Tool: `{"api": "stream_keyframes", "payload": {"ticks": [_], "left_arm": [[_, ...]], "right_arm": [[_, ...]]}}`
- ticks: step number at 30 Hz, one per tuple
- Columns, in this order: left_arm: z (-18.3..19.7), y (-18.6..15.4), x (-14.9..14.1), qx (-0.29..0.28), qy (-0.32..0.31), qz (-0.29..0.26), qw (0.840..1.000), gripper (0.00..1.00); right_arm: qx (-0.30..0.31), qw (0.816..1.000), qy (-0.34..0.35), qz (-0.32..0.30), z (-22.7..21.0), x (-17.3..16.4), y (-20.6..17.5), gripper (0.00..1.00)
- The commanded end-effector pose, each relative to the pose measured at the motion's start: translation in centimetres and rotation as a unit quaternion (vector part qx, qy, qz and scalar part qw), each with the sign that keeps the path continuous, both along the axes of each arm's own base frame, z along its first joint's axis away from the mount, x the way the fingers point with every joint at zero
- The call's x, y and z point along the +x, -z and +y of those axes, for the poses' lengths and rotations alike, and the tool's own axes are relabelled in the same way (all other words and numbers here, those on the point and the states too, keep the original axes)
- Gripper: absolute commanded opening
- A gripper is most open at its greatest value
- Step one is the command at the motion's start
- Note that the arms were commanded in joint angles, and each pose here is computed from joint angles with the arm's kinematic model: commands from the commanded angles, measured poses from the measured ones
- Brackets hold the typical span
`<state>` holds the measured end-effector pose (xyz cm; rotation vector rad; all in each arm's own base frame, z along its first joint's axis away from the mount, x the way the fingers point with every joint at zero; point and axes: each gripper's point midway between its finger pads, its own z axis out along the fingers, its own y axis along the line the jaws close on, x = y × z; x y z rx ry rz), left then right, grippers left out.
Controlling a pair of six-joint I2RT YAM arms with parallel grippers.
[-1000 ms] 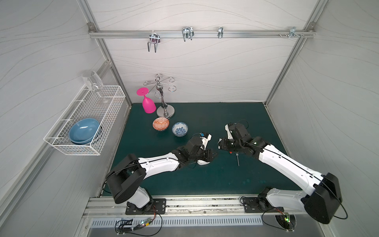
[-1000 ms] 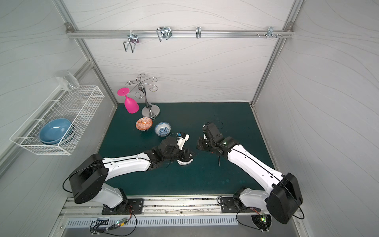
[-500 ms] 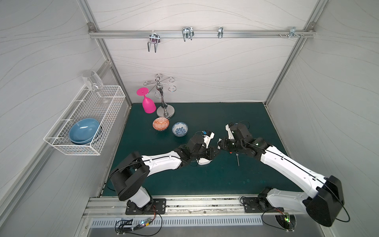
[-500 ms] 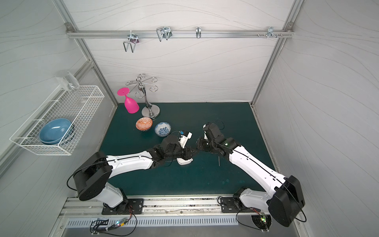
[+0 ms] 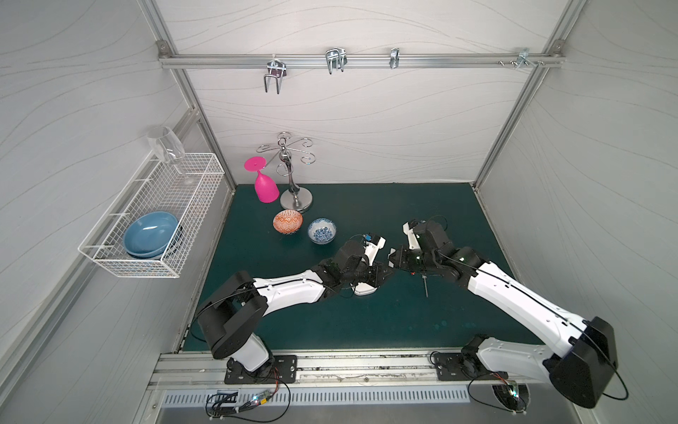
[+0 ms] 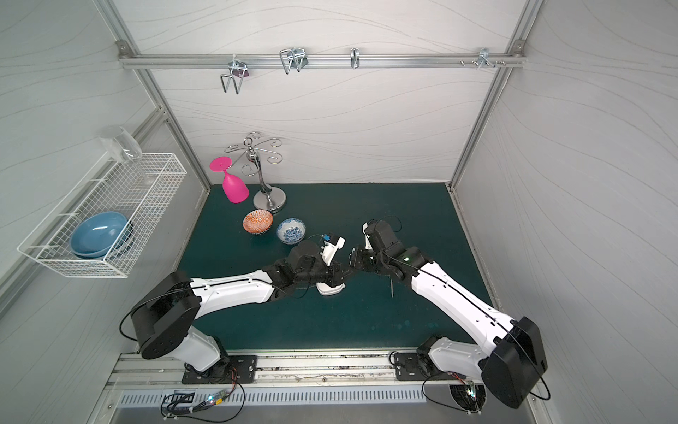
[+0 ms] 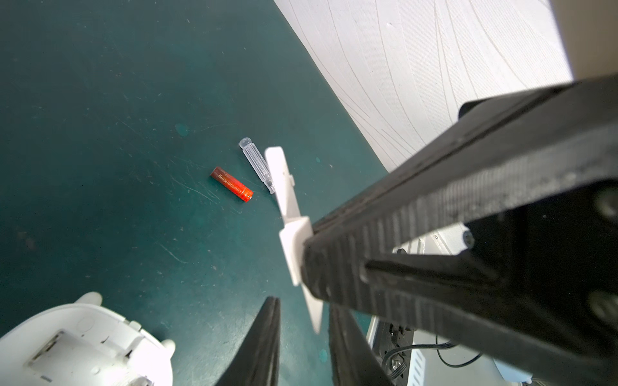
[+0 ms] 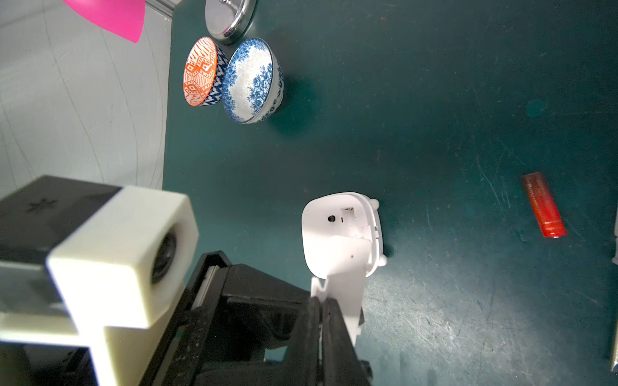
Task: Remove the battery from the alarm
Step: Pick up the cover from the center of the board.
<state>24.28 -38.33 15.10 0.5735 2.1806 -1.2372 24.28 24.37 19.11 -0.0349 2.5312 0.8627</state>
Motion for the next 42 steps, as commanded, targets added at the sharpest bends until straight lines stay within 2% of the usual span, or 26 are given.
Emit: {"api": "stream_keyframes", "payload": {"ticks": [1,16,20,28,32,36,40,42], "left_arm": [[-0.8,-2.5,0.5,-0.027,0.008,-0.042,0.999,0.3],[0.0,-3.9,0.5,-0.037,0.003,-0.082,0.996,0.24],[0.1,-4.1,0.5,-0.04,0.001,-0.086,0.995,0.16],[0.0,-3.8,0.4,-0.039,0.002,-0.079,0.996,0.07],[0.1,-3.6,0.4,-0.035,0.004,-0.08,0.996,0.0],[0.8,-2.9,0.4,-0.002,0.002,-0.09,0.996,0.0],[2.5,-2.1,0.7,0.06,-0.004,-0.138,0.989,0.0],[3.5,-2.0,0.9,0.089,-0.006,-0.177,0.98,0.0]], "right_arm": [[0.006,1.0,-0.001,0.006,-0.3,-0.5,-0.4,0.09],[0.013,1.0,-0.009,0.022,0.0,-1.1,0.0,0.1],[0.017,0.999,-0.01,0.026,0.2,-1.1,0.1,0.1],[0.017,1.0,0.0,0.019,0.1,-0.8,-0.1,0.11],[0.021,1.0,-0.002,0.014,0.1,-0.8,-0.6,0.23],[0.032,0.999,-0.001,0.005,-0.8,-1.0,-2.3,0.44],[0.107,0.994,0.011,0.031,-2.4,-2.1,-5.0,0.66],[0.156,0.984,0.038,0.073,-3.3,-2.8,-5.9,0.71]]}}
